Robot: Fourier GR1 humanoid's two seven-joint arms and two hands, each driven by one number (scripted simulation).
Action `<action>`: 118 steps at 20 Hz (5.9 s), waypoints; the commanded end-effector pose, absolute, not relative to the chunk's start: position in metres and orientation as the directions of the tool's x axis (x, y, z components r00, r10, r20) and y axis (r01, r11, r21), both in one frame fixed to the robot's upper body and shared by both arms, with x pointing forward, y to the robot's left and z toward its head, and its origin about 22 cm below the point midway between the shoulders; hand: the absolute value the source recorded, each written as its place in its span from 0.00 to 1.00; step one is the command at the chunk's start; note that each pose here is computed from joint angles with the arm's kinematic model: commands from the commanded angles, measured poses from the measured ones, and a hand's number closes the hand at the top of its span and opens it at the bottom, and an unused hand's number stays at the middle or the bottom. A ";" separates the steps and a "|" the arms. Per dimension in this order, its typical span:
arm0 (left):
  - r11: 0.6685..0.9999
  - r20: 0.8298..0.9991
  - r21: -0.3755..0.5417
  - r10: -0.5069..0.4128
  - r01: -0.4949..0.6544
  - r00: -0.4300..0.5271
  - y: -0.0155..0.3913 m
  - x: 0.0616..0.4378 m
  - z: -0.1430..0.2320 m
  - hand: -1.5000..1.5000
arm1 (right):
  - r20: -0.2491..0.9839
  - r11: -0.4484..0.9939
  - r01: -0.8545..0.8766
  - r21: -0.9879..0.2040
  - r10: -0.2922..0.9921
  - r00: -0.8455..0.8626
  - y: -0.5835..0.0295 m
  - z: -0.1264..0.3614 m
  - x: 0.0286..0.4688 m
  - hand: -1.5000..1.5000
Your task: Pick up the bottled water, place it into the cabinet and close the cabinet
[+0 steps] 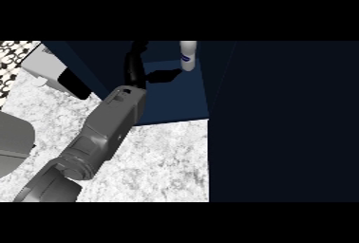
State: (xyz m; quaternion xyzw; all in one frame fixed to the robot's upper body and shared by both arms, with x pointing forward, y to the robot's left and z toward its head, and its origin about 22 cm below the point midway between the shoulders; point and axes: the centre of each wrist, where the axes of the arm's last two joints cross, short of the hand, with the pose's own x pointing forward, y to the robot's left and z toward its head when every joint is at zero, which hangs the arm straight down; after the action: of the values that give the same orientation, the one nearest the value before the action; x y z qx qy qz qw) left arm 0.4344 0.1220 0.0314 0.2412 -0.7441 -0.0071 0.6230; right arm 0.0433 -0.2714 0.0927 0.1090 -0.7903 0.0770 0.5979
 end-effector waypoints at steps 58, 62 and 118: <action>0.913 0.890 -0.300 0.372 0.275 -0.263 0.157 0.219 0.017 0.00 | 0.974 0.757 -0.634 -0.156 0.010 -0.227 -0.249 0.152 0.029 1.00; 0.935 0.889 -0.292 0.344 0.203 -0.303 0.188 0.204 0.024 0.00 | 0.957 0.705 -0.679 -0.205 -0.003 -0.292 -0.242 0.151 0.033 1.00; 0.897 0.888 -0.314 0.393 0.312 -0.237 0.335 0.158 0.060 0.00 | 0.939 0.346 -0.885 -0.313 -0.025 -0.342 -0.174 0.145 0.088 1.00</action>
State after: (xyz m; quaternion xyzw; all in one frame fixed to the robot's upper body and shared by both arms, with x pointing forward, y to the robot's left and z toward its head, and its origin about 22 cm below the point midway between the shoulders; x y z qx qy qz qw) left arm 0.1570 0.3301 0.0608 -0.2284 -0.7887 0.0356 0.5697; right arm 0.0940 -0.1929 0.1379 0.3026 -0.7106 0.4078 0.4870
